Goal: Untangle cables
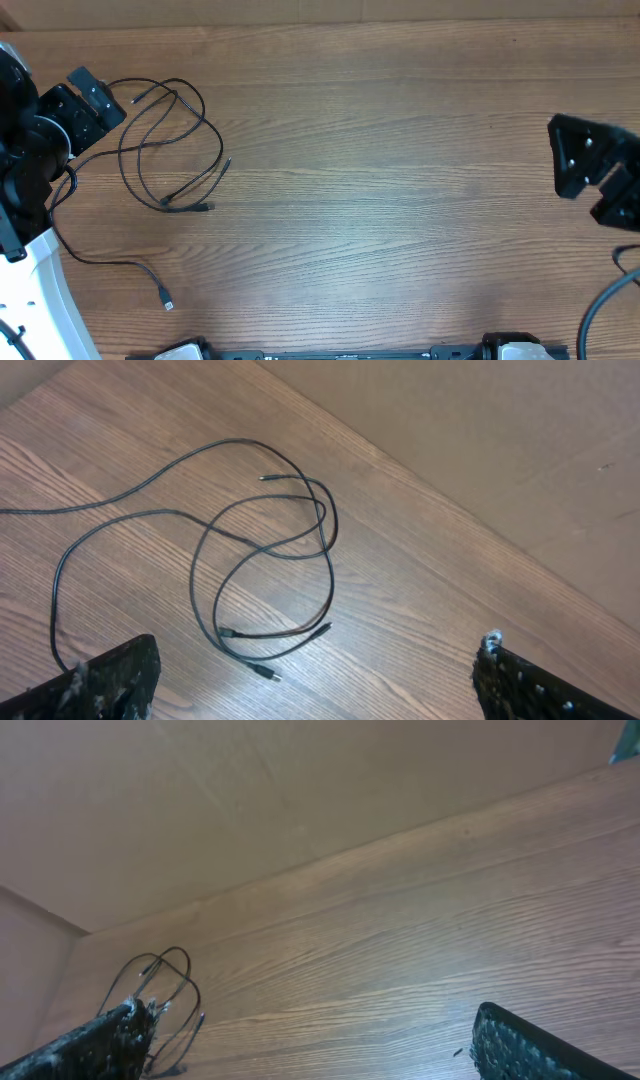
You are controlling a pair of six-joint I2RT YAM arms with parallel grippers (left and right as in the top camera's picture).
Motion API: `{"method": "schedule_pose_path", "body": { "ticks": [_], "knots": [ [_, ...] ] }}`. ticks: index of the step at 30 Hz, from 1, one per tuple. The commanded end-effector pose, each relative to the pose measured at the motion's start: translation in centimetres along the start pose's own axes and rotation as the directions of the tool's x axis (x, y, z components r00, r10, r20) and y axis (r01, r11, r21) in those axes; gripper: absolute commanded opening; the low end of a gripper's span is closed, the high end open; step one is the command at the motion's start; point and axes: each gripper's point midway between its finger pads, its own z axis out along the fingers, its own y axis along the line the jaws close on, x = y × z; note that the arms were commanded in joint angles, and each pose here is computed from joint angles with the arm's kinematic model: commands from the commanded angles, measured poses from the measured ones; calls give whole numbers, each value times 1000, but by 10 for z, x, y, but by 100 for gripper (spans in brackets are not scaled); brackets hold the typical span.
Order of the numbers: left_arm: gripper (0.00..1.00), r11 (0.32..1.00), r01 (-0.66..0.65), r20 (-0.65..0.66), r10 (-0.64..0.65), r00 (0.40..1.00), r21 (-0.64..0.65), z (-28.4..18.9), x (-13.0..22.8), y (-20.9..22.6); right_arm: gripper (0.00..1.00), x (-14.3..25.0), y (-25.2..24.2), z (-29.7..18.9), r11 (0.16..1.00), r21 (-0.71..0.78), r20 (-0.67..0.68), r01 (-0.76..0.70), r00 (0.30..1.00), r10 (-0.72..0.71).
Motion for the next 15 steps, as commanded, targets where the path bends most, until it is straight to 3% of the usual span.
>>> {"method": "schedule_pose_path", "body": {
  "ticks": [1, 15],
  "knots": [
    [99, 1000, 2, -16, -2, 1000, 10, 4, 2, -3, 100, -1, -2, -1, 1000, 14, 9, 2, 1000, -3],
    [99, 1000, 2, -19, -2, 1000, 8, 6, 2, -3, 100, -8, -6, 9, 998, 38, 33, 58, 998, -59]
  ]
}}
